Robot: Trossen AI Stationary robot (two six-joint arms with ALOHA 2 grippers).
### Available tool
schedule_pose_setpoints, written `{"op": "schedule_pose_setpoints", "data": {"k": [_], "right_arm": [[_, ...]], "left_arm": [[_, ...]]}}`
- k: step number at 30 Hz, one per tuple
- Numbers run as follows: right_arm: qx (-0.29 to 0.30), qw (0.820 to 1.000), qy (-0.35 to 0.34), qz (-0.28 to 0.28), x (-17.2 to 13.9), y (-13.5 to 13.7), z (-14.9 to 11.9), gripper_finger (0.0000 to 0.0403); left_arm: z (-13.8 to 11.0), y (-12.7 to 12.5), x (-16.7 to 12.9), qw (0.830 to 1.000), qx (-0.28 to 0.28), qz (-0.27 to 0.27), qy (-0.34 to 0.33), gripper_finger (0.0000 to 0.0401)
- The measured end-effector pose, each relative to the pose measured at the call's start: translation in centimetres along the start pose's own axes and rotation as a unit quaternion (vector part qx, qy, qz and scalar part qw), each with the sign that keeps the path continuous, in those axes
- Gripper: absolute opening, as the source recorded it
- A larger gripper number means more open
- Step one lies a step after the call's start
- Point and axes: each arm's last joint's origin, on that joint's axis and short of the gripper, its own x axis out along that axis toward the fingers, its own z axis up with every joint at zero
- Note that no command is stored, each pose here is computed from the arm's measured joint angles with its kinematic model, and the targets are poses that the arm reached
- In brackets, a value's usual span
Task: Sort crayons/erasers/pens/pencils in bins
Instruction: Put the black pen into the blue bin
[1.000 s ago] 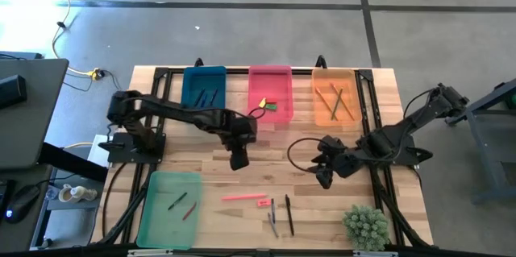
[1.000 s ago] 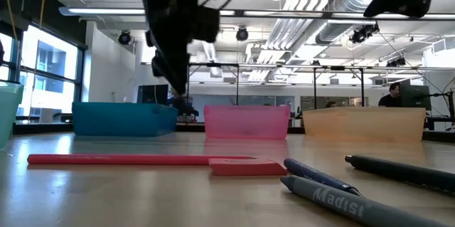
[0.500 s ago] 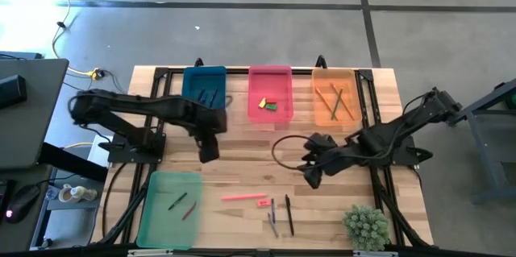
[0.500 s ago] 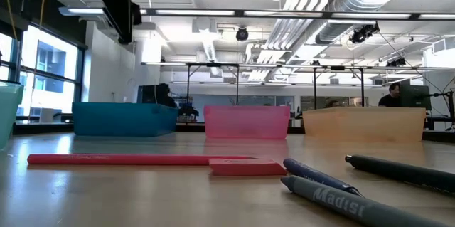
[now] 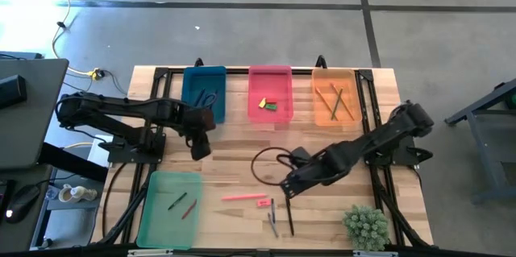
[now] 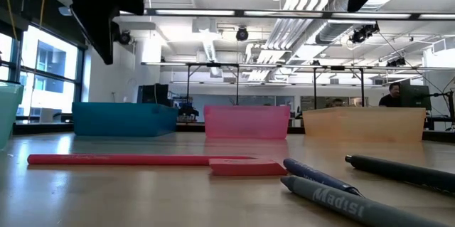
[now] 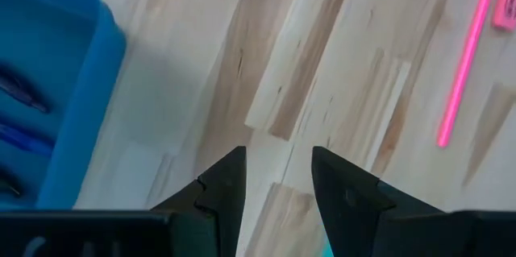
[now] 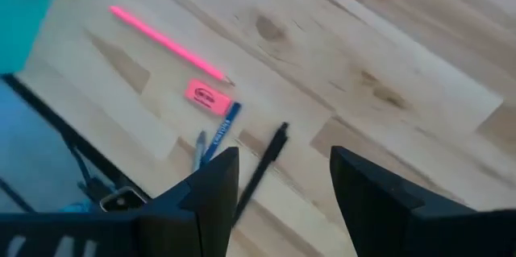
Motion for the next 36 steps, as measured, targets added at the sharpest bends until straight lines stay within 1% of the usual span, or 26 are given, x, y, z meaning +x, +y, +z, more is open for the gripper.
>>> {"op": "schedule_pose_setpoints", "data": {"k": [4, 8, 10, 13, 17, 24, 32, 36], "right_arm": [[0.030, 0.999, 0.005, -0.029, 1.5, 1.9, -0.1, 0.0188], [0.049, 0.997, 0.036, -0.056, 3.7, 2.8, -0.6, 0.0188], [0.055, 0.995, 0.051, -0.067, 4.8, 3.0, -1.1, 0.0188], [0.074, 0.992, 0.056, -0.083, 6.1, 3.2, -2.0, 0.0188], [0.097, 0.989, 0.056, -0.095, 7.2, 3.4, -3.0, 0.0188], [0.126, 0.984, 0.037, -0.118, 9.2, 3.6, -4.2, 0.0188], [0.128, 0.985, 0.042, -0.111, 12.0, 4.1, -4.6, 0.0188], [0.132, 0.983, 0.044, -0.123, 13.3, 4.0, -4.8, 0.0188]], "left_arm": [[-0.1, 0.1, 0.1, 1.000, 0.025, 0.001, 0.003, 0.0131], [-0.2, 0.2, 0.1, 1.000, 0.023, 0.001, 0.013, 0.0131], [-0.5, 0.2, 0.1, 0.999, 0.019, 0.000, 0.030, 0.0131], [-1.1, 0.2, 0.0, 0.998, 0.010, 0.007, 0.054, 0.0131], [-1.4, 0.0, 0.0, 0.998, 0.000, 0.015, 0.066, 0.0131], [-1.5, -0.2, 0.0, 0.998, -0.002, 0.021, 0.063, 0.0131], [-1.5, -0.2, 0.0, 0.998, -0.001, 0.026, 0.060, 0.0131], [-1.4, -0.1, 0.0, 0.998, 0.001, 0.044, 0.052, 0.0131]]}}
